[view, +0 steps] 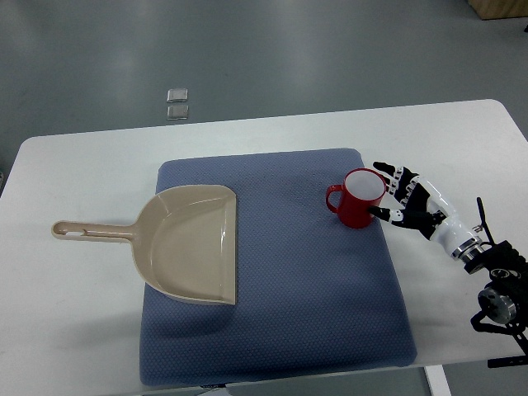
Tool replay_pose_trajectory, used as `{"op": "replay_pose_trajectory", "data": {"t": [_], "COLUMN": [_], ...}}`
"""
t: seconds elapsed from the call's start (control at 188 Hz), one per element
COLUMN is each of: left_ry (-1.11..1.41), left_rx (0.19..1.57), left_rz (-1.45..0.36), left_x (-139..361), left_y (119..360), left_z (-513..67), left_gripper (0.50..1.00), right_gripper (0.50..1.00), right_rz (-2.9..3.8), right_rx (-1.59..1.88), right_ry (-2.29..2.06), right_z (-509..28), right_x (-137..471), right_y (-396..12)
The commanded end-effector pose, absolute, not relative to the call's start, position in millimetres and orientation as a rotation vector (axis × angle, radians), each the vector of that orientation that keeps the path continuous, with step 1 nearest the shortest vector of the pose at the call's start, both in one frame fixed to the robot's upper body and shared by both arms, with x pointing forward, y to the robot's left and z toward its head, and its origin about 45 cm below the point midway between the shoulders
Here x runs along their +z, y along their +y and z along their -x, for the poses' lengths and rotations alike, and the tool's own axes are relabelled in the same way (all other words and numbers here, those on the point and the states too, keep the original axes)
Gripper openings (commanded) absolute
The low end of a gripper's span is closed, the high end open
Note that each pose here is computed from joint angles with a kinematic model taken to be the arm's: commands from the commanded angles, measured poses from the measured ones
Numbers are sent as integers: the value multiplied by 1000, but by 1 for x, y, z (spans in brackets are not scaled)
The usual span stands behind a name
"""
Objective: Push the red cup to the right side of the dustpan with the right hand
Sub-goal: 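Move the right hand to the red mug's side farthest from the dustpan, then curl the right hand's fingers around the red mug's body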
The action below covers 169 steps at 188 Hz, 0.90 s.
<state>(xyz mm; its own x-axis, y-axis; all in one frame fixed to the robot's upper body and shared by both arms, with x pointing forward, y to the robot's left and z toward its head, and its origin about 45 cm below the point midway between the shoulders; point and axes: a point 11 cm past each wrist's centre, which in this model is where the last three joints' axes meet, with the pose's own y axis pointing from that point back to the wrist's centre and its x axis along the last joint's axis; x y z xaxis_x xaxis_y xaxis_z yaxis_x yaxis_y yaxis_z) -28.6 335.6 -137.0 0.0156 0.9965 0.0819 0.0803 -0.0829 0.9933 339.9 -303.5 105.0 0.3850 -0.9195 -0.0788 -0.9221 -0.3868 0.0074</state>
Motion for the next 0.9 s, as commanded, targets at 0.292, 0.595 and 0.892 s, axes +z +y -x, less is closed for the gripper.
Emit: {"op": "replay_pose_trajectory", "data": {"t": [0.292, 0.595, 0.892], "left_ry": [1219, 1219, 1219], "left_rx": [1221, 1221, 1221], "left_rz": [-1336, -1336, -1336], "left_x": [-137, -137, -137], "left_y": [336, 336, 336], "left_z": [29, 29, 29], "left_gripper": [1000, 1000, 1000], "right_gripper": [934, 934, 934], "right_rz": [2560, 2555, 2546], "right_rx": [116, 128, 156], "right_ry": [1743, 1735, 1717], "right_z": [-340, -341, -340], "right_x": [100, 99, 95], "right_y": [-292, -288, -276]}}
